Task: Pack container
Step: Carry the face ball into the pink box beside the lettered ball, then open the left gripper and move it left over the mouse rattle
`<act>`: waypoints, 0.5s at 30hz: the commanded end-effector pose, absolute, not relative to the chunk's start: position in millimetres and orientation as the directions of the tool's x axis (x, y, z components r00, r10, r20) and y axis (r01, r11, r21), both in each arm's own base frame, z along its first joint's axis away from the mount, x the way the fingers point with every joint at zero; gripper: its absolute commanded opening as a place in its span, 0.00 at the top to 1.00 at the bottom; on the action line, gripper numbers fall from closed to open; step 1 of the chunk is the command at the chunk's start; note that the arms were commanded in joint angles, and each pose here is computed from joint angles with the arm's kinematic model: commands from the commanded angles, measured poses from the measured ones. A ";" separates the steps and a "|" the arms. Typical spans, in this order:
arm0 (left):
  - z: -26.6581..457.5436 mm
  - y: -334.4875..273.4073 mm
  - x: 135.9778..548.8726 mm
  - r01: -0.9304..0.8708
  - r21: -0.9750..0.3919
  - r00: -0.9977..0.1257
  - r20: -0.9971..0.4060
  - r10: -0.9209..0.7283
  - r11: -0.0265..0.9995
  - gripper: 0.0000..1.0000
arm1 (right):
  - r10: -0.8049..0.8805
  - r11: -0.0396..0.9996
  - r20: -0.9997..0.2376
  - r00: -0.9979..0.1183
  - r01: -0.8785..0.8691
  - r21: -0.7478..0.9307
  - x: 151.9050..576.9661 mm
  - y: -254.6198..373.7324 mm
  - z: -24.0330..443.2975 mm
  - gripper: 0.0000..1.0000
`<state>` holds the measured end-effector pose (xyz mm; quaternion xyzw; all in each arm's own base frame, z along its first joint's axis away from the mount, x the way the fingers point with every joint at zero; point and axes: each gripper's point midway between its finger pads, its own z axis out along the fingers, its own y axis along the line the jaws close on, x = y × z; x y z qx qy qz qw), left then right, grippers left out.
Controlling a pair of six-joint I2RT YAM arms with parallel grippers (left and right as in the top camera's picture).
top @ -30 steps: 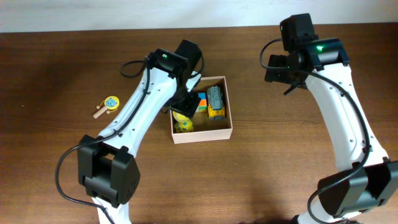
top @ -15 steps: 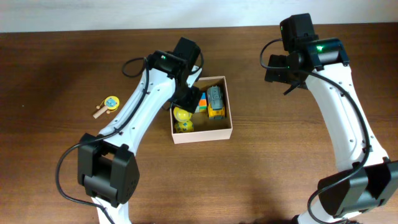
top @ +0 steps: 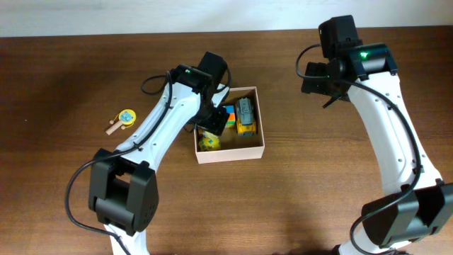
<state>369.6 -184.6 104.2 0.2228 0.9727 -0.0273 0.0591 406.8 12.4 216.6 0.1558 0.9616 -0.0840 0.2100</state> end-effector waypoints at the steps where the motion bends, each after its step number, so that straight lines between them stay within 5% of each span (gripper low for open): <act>1: 109.5 -198.1 365.3 0.457 -0.082 -0.884 -0.153 0.442 0.886 0.28 | 0.272 0.932 -0.429 -0.861 0.348 -0.107 407.2 8.4 214.5 0.01; 15: 139.5 -183.8 395.5 0.363 -0.093 -0.909 -0.253 0.330 0.927 0.27 | 0.272 0.932 -0.429 -0.861 0.348 -0.107 407.2 8.4 214.5 0.01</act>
